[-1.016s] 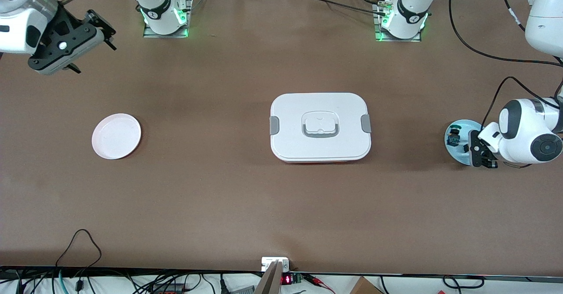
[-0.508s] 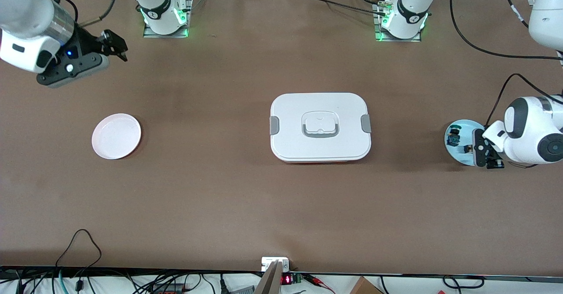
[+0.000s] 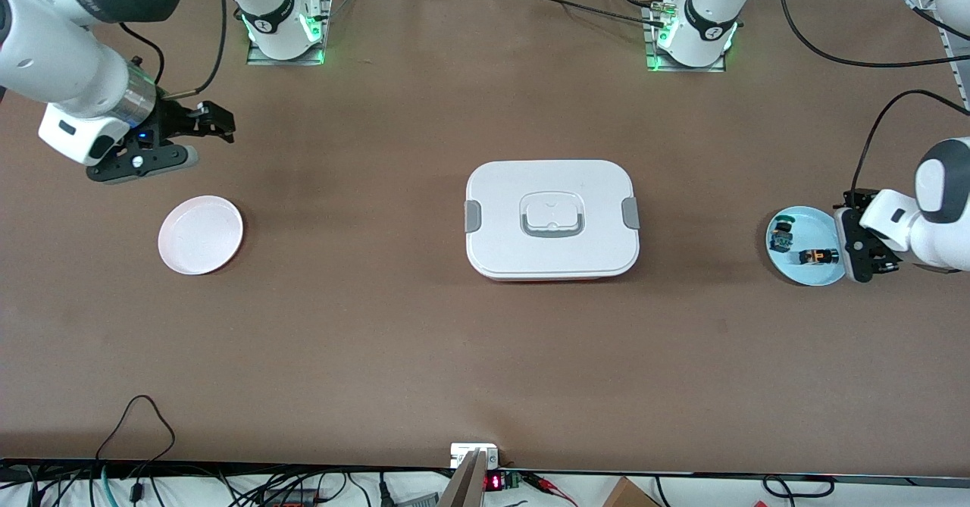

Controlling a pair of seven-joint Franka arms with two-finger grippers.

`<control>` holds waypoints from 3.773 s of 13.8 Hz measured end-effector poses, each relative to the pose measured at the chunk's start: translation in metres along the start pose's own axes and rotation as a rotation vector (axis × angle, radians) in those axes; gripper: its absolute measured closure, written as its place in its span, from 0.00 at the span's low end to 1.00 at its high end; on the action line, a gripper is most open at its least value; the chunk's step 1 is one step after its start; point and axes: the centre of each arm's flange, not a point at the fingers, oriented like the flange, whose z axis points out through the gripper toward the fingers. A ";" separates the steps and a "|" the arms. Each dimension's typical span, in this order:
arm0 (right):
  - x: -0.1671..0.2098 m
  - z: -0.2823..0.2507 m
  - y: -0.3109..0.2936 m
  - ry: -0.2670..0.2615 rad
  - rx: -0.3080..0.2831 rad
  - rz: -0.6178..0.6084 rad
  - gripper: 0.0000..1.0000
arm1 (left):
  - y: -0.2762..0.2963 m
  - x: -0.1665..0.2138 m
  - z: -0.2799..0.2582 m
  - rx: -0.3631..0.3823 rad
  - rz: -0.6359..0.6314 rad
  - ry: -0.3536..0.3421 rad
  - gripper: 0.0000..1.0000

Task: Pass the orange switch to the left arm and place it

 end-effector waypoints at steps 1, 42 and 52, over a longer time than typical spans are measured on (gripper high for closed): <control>0.000 -0.002 0.011 0.013 0.002 0.020 0.00 | 0.005 0.002 -0.012 -0.030 -0.077 0.020 0.00; 0.021 -0.033 0.041 0.150 0.004 0.113 0.00 | 0.218 0.091 -0.207 0.201 -1.190 0.362 0.00; 0.021 -0.033 0.039 0.150 0.003 0.111 0.00 | 0.217 0.093 -0.204 0.195 -1.189 0.352 0.00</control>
